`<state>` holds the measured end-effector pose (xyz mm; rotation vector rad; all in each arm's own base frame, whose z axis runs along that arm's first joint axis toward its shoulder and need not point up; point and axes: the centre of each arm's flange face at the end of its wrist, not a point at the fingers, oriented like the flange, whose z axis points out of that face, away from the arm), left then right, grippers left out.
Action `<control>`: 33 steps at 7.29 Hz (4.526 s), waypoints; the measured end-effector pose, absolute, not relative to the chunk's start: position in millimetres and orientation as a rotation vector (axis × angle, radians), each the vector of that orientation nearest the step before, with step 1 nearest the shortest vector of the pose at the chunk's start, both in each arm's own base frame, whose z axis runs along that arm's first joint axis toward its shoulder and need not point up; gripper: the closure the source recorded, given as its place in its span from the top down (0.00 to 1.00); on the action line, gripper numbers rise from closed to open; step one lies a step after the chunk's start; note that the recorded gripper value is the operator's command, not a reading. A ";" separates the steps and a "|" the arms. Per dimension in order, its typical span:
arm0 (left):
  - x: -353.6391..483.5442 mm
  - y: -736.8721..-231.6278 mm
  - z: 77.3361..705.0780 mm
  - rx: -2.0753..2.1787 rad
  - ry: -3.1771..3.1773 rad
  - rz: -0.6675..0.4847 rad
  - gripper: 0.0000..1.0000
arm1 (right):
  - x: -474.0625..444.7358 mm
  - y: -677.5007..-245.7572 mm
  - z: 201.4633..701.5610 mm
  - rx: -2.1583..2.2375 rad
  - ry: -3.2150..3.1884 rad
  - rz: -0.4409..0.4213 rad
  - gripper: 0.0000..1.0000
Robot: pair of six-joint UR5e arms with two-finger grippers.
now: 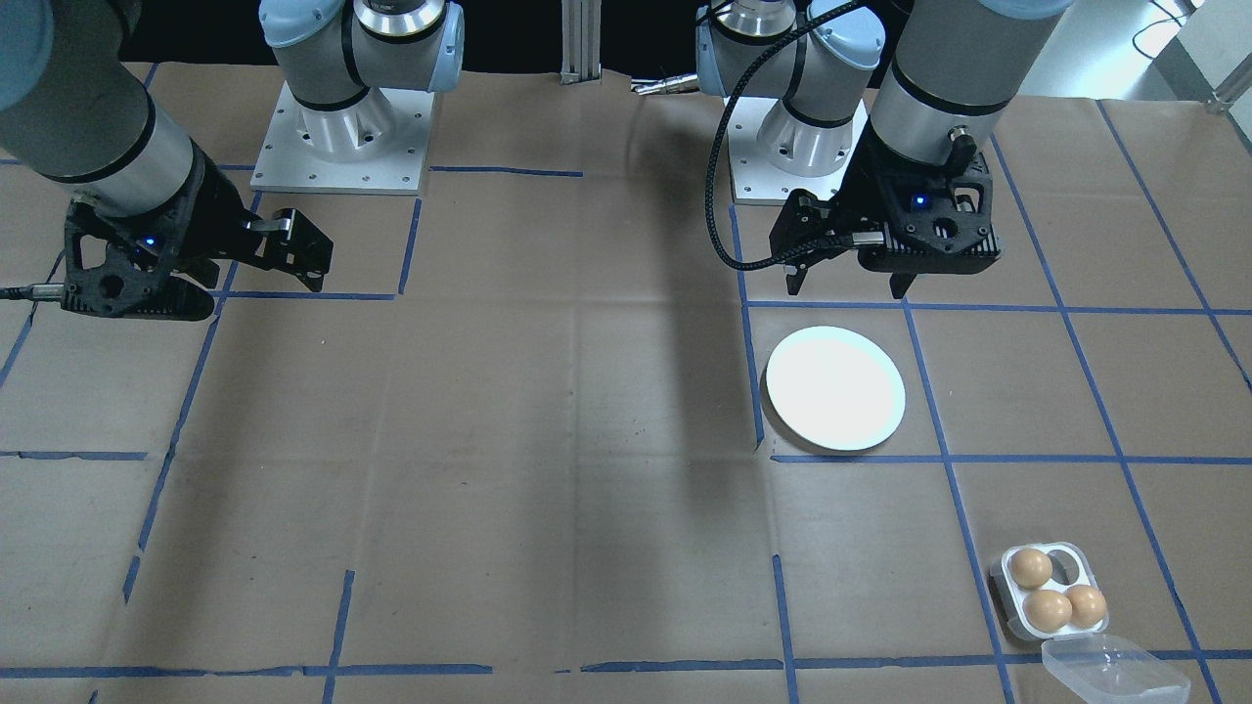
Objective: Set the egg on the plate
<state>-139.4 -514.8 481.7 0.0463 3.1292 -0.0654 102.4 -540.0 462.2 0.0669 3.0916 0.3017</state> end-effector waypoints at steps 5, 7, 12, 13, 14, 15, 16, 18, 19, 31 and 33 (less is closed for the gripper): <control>-136.8 -517.9 487.4 0.042 3.132 -0.068 1.00 | 102.5 -540.1 462.0 0.067 3.092 0.302 1.00; -126.1 -522.1 486.9 0.052 3.135 -0.056 1.00 | 102.4 -540.2 461.9 0.067 3.092 0.302 1.00; 29.8 -594.8 461.6 0.031 3.142 -0.011 1.00 | 102.3 -540.0 462.1 0.067 3.093 0.302 1.00; 65.0 -613.3 455.1 0.010 3.142 -0.011 1.00 | 102.4 -540.0 462.2 0.067 3.092 0.302 1.00; 92.8 -634.0 447.2 -0.008 3.140 -0.012 1.00 | 102.4 -540.1 462.0 0.067 3.092 0.302 1.00; 115.0 -658.1 437.5 -0.019 3.139 -0.014 1.00 | 102.4 -540.3 461.7 0.067 3.092 0.303 1.00; 129.5 -679.6 423.5 -0.025 3.140 -0.005 1.00 | 102.4 -540.3 461.6 0.067 3.091 0.303 1.00; 144.3 -703.3 386.4 -0.014 3.152 0.052 0.99 | 102.4 -540.1 462.0 0.067 3.092 0.302 1.00; 152.0 -709.9 366.7 -0.009 3.158 0.078 0.97 | 102.4 -540.0 462.1 0.067 3.093 0.302 1.00; 147.2 -703.9 212.6 -0.031 3.132 0.027 0.62 | 102.3 -540.0 462.2 0.067 3.093 0.302 1.00; 147.7 -706.0 214.7 -0.030 3.131 0.018 0.42 | 102.4 -540.2 461.9 0.067 3.092 0.303 1.00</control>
